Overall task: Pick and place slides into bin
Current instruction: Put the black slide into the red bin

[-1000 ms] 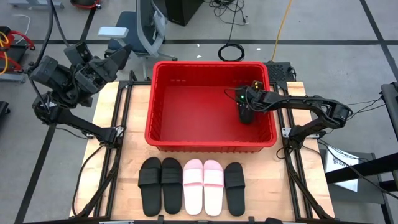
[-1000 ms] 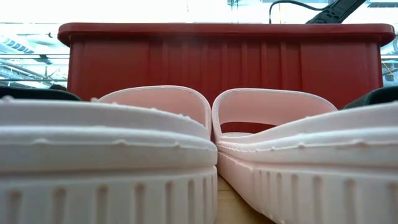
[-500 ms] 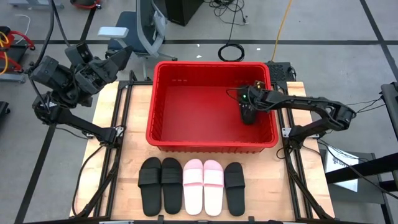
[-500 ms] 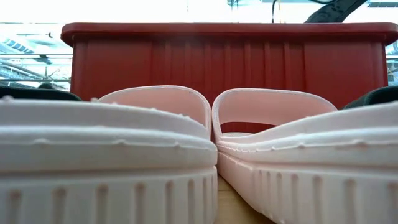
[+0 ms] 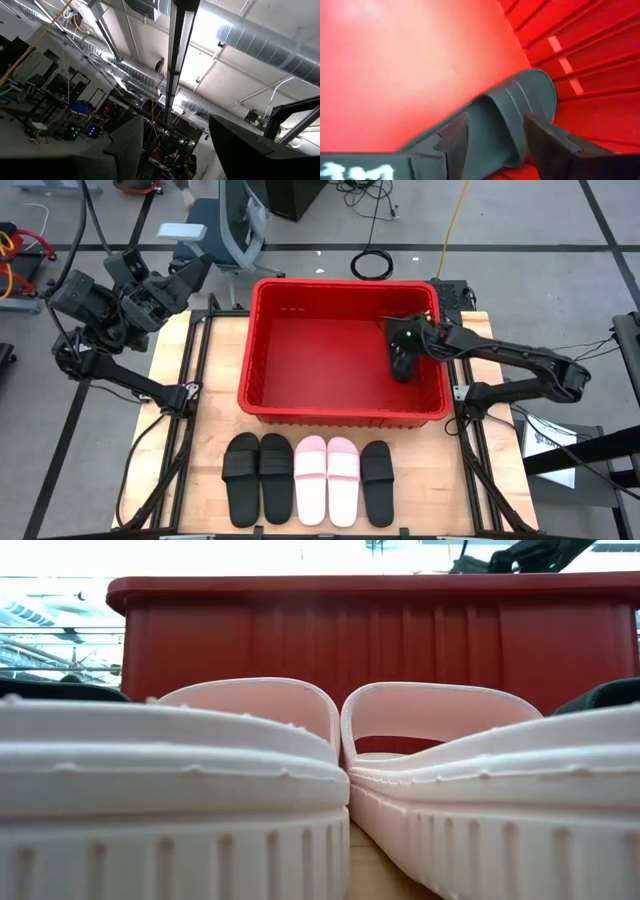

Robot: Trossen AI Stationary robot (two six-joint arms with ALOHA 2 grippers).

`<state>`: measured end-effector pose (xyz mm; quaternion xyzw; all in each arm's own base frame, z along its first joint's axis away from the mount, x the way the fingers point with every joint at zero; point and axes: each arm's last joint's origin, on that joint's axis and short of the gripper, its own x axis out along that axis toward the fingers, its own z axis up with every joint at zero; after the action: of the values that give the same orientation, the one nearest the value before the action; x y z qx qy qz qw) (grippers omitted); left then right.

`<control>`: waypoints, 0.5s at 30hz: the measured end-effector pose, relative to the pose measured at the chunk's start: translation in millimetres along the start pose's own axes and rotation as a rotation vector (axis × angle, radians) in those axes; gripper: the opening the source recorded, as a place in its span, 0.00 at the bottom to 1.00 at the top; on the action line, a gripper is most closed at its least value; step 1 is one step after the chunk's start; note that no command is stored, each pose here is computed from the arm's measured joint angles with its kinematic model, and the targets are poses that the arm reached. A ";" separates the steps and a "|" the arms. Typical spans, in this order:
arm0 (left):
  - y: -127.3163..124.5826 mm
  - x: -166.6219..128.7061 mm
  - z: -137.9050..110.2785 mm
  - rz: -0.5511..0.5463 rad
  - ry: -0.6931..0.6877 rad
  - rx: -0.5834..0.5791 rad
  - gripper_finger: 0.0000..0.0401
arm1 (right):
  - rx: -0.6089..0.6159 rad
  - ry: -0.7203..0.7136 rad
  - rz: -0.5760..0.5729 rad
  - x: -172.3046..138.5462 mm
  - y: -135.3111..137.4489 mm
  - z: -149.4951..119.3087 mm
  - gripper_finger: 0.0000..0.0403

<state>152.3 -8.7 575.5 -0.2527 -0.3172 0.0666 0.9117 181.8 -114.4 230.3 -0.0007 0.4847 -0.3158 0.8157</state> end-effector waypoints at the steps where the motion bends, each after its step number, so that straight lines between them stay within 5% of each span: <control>1: 0.0 0.0 0.1 0.000 0.000 0.000 0.57 | 0.023 -0.026 0.000 -4.3 -0.1 0.7 0.45; 7: 0.0 0.0 0.0 0.000 -0.001 0.017 0.57 | 0.120 -0.237 0.058 -27.8 -1.8 10.9 0.45; 15: -0.5 0.0 -0.1 -0.017 0.006 0.017 0.57 | 0.392 -0.552 0.239 -56.5 -8.5 29.3 0.45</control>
<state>152.4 -9.2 575.6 -0.2422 -0.3160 0.0607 0.9153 181.9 -101.0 293.1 0.1272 0.1732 -0.2932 0.9316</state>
